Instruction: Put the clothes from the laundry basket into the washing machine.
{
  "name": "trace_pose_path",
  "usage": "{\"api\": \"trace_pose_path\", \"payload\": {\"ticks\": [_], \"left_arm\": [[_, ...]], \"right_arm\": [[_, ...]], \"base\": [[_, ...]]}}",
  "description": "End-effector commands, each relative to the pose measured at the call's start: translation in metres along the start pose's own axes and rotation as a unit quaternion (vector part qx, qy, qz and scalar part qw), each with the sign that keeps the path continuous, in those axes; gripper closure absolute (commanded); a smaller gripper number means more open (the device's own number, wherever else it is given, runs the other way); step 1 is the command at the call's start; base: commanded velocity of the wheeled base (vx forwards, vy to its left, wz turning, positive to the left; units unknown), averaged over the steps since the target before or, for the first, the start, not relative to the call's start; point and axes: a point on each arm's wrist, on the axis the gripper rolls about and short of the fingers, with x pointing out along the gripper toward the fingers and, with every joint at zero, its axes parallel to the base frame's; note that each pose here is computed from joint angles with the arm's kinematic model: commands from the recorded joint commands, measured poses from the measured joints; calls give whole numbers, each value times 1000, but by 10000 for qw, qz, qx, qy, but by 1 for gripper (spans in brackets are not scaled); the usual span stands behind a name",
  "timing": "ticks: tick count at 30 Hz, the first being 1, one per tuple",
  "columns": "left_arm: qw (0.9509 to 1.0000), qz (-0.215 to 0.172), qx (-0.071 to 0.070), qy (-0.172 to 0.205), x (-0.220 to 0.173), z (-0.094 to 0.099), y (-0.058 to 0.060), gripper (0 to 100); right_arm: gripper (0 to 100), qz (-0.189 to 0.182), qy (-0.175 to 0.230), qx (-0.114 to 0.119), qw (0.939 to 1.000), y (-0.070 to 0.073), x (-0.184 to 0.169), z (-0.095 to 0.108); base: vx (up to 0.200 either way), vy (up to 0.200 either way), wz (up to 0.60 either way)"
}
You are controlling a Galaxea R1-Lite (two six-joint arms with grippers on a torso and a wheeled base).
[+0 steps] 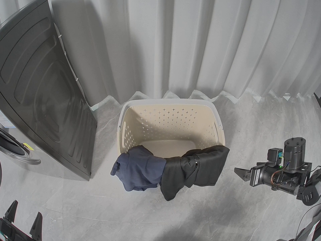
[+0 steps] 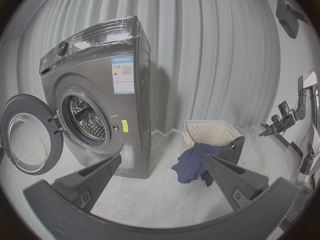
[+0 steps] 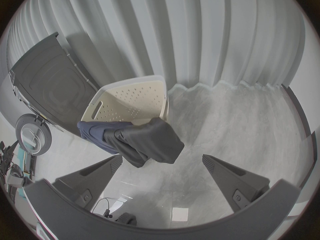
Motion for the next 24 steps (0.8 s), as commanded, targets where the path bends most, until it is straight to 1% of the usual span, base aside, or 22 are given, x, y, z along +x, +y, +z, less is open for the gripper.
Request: {"api": "trace_pose_path", "payload": {"ticks": [1, 2, 3, 4, 5, 7, 9, 12, 17, 19, 20, 24], "left_arm": [[10000, 3, -3, 12, 0, -4, 0, 0], [10000, 3, -3, 12, 0, -4, 0, 0], [10000, 3, -3, 12, 0, -4, 0, 0], [10000, 3, -3, 12, 0, -4, 0, 0], [10000, 3, -3, 12, 0, -4, 0, 0], [10000, 3, -3, 12, 0, -4, 0, 0], [10000, 2, -3, 5, 0, -4, 0, 0], [10000, 2, -3, 5, 0, -4, 0, 0], [10000, 2, -10, 5, 0, -4, 0, 0], [10000, 2, -11, -3, 0, -4, 0, 0], [10000, 2, -10, 5, 0, -4, 0, 0], [10000, 2, -3, 5, 0, -4, 0, 0]], "right_arm": [[0, 59, 327, -105, 9994, 10, 25, -7], [0, 59, 327, -105, 9994, 10, 25, -7], [0, 105, 403, -83, 9991, 15, 31, -9], [0, 105, 403, -83, 9991, 15, 31, -9], [0, 136, 493, -87, 9987, 18, 36, -12], [0, 136, 493, -87, 9987, 18, 36, -12], [0, 188, 662, -142, 9975, 24, 48, -18], [0, 257, 734, -211, 9967, 30, 56, -25], [0, 342, 729, -311, 9963, 35, 74, -37], [0, 348, 707, -315, 9964, 36, 78, -39], [0, 339, 720, -321, 9963, 36, 84, -43], [0, 350, 654, -309, 9968, 36, 92, -45]], "base": [[0, 0, 0], [0, 0, 0], [0, 0, 0], [0, 0, 0], [0, 0, 0], [0, 0, 0], [0, 0, 0], [0, 0, 0], [0, 0, 0], [0, 0, 0], [0, 0, 0], [0, 0, 0]]}}
